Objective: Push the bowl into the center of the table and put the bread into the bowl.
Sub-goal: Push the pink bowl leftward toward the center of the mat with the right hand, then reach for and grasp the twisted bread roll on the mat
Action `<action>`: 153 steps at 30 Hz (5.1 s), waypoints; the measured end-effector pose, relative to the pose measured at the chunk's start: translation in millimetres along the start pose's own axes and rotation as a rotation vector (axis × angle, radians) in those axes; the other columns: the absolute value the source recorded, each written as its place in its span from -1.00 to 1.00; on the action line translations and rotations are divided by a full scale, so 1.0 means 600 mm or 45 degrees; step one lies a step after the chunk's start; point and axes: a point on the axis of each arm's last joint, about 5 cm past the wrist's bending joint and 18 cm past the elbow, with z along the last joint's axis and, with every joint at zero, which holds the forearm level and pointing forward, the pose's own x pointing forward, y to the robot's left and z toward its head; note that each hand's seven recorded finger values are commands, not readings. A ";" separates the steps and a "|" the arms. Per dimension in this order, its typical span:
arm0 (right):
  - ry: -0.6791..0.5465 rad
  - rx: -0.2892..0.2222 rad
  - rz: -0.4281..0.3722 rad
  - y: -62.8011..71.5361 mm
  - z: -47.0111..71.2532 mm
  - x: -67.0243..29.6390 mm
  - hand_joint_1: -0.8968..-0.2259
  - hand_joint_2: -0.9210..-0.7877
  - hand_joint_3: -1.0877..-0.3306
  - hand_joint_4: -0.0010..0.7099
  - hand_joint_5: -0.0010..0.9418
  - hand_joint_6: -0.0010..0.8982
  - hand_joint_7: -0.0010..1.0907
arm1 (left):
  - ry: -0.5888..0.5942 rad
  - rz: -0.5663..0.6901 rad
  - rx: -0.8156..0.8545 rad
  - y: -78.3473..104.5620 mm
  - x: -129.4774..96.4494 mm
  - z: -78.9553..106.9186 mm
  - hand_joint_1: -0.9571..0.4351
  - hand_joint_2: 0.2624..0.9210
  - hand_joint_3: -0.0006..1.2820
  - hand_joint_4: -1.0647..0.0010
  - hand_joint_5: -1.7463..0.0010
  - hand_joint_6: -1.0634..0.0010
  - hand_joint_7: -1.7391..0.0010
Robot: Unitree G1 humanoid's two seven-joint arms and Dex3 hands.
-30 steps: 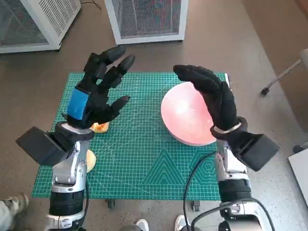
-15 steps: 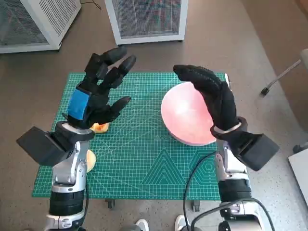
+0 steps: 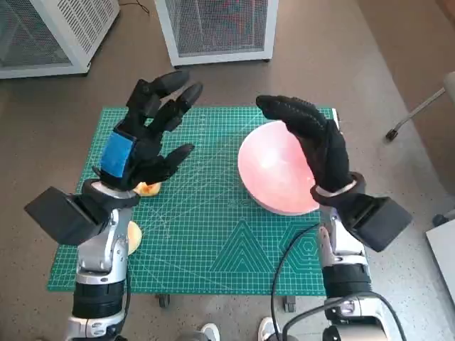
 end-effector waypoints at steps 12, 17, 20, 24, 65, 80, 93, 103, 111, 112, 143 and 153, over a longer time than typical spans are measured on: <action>-0.003 -0.007 -0.013 -0.006 0.002 -0.001 -0.16 -1.00 0.22 -0.26 -1.00 -0.24 -0.97 | 0.001 -0.009 0.005 0.000 0.000 0.000 -0.36 1.00 -0.50 0.29 0.99 0.92 0.10; -0.010 -0.023 -0.041 -0.024 0.007 -0.004 -0.12 -1.00 0.16 -0.30 -1.00 -0.25 -0.98 | -0.003 -0.008 0.009 0.000 0.000 0.002 -0.36 1.00 -0.50 0.29 0.99 0.93 0.10; -0.010 -0.038 -0.077 -0.038 0.011 -0.008 -0.11 -1.00 0.11 -0.32 -1.00 -0.26 -0.98 | -0.006 -0.007 0.010 0.000 -0.001 0.003 -0.36 1.00 -0.50 0.29 0.99 0.93 0.10; -0.002 -0.059 -0.154 -0.053 0.013 -0.014 -0.11 -1.00 0.09 -0.33 -1.00 -0.25 -0.98 | -0.008 -0.001 0.013 0.000 -0.003 0.003 -0.36 1.00 -0.50 0.28 0.99 0.93 0.10; 0.526 -0.120 -0.667 -0.104 -0.039 -0.121 0.00 -1.00 0.03 -0.34 -0.99 -0.27 -0.99 | 0.003 0.030 0.053 -0.001 -0.008 0.002 -0.38 1.00 -0.48 0.23 0.97 0.91 0.10; 0.751 0.076 -0.739 -0.067 -0.072 -0.121 0.03 -1.00 0.09 -0.38 -1.00 -0.26 -0.99 | 0.010 0.030 0.064 0.002 -0.012 0.003 -0.38 1.00 -0.48 0.21 0.97 0.89 0.12; 0.924 0.226 -0.712 -0.020 -0.098 -0.111 -0.01 -1.00 0.11 -0.39 -0.99 -0.25 -0.98 | 0.021 0.034 0.078 0.006 -0.020 0.004 -0.37 1.00 -0.49 0.20 0.97 0.88 0.13; 0.944 0.289 -0.679 0.001 -0.106 -0.093 -0.03 -1.00 0.12 -0.40 -1.00 -0.24 -0.98 | 0.027 0.037 0.072 0.005 -0.026 0.007 -0.38 1.00 -0.49 0.18 0.97 0.87 0.15; 0.921 0.324 -0.647 0.009 -0.105 -0.063 -0.04 -1.00 0.12 -0.43 -1.00 -0.26 -0.99 | 0.030 0.065 0.083 0.008 -0.033 0.010 -0.39 1.00 -0.49 0.18 0.97 0.86 0.16; 0.919 0.328 -0.643 0.010 -0.105 -0.060 -0.05 -1.00 0.12 -0.44 -1.00 -0.26 -0.99 | 0.031 0.069 0.084 0.008 -0.034 0.010 -0.39 1.00 -0.49 0.18 0.97 0.86 0.16; 0.918 0.383 -0.555 0.036 -0.108 -0.030 -0.20 -1.00 0.27 -0.43 -1.00 -0.20 -0.97 | 0.045 0.115 0.090 0.013 -0.044 0.009 -0.38 1.00 -0.49 0.17 0.98 0.82 0.22; 0.875 0.363 -0.511 0.029 -0.103 -0.016 -0.18 -1.00 0.27 -0.42 -0.99 -0.21 -0.97 | 0.045 0.116 0.088 0.013 -0.044 0.009 -0.38 1.00 -0.49 0.17 0.98 0.81 0.22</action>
